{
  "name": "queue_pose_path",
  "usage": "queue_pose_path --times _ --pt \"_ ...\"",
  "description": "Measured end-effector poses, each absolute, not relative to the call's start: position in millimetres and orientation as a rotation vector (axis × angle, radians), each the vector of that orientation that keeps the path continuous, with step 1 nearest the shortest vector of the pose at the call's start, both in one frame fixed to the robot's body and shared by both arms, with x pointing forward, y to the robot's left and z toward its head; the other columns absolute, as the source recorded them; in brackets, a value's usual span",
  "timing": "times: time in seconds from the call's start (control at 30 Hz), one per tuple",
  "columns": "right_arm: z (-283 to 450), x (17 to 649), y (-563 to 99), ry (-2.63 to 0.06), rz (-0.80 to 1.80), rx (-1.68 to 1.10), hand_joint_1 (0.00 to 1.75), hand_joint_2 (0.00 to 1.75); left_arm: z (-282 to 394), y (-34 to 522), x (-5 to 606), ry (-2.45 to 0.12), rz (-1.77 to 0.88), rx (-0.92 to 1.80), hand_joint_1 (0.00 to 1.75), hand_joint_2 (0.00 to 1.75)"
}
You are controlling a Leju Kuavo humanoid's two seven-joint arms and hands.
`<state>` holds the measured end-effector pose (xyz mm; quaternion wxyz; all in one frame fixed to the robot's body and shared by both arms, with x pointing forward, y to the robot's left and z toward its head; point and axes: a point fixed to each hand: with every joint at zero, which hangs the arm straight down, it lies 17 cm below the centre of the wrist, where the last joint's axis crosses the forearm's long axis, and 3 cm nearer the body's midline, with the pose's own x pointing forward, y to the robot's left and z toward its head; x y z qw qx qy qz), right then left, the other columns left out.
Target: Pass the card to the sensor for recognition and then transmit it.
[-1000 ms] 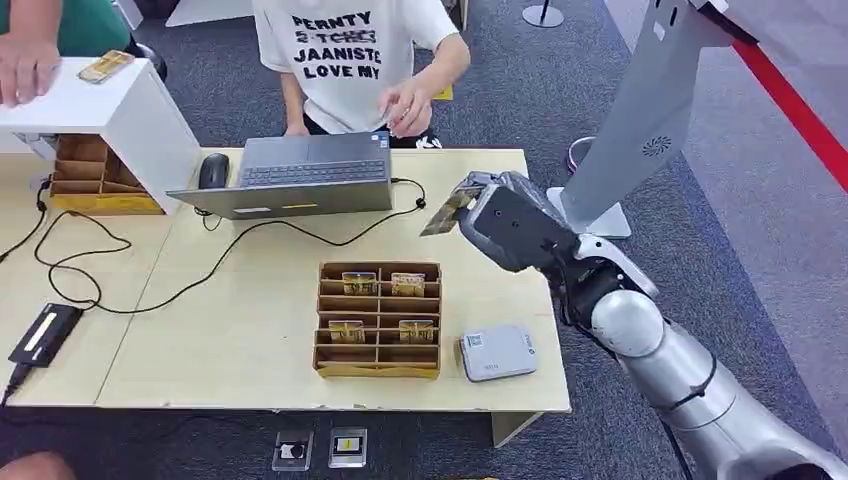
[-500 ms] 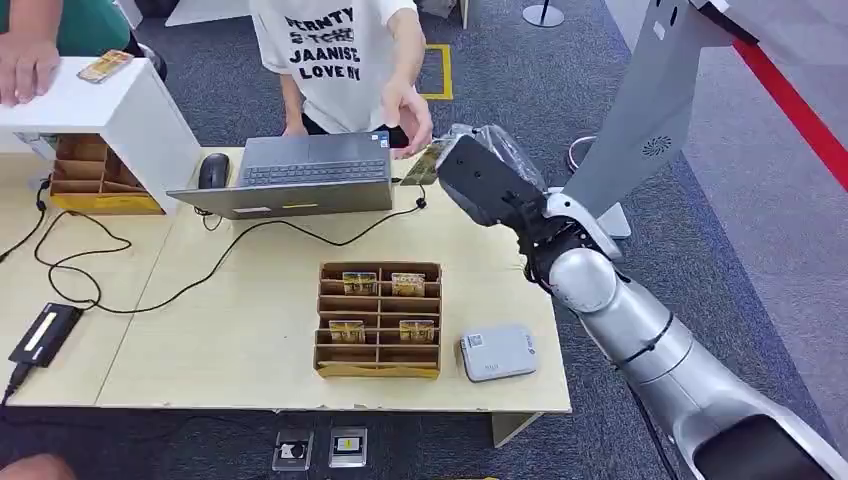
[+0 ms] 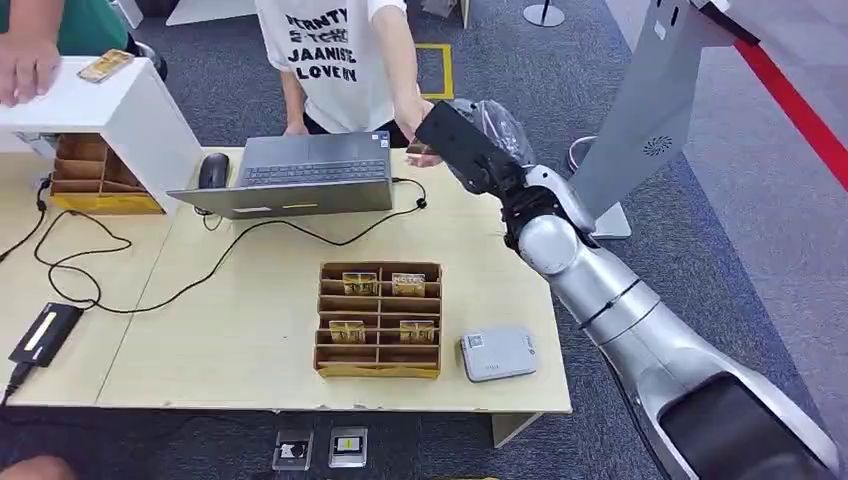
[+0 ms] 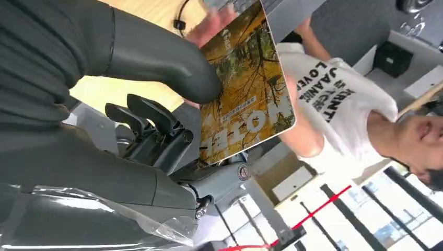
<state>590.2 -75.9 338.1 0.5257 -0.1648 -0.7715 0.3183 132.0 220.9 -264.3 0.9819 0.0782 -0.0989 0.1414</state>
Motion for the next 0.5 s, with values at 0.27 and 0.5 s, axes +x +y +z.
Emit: queue_pose_path --times 0.27,0.5 --pt "329 605 -81 -1.807 0.734 -0.448 1.75 1.75 -264 221 132 -0.201 0.277 0.163 0.00 0.00" --pt "337 614 -86 -1.834 0.688 -0.520 1.75 1.75 -262 222 140 -0.218 0.260 0.166 0.00 0.00"
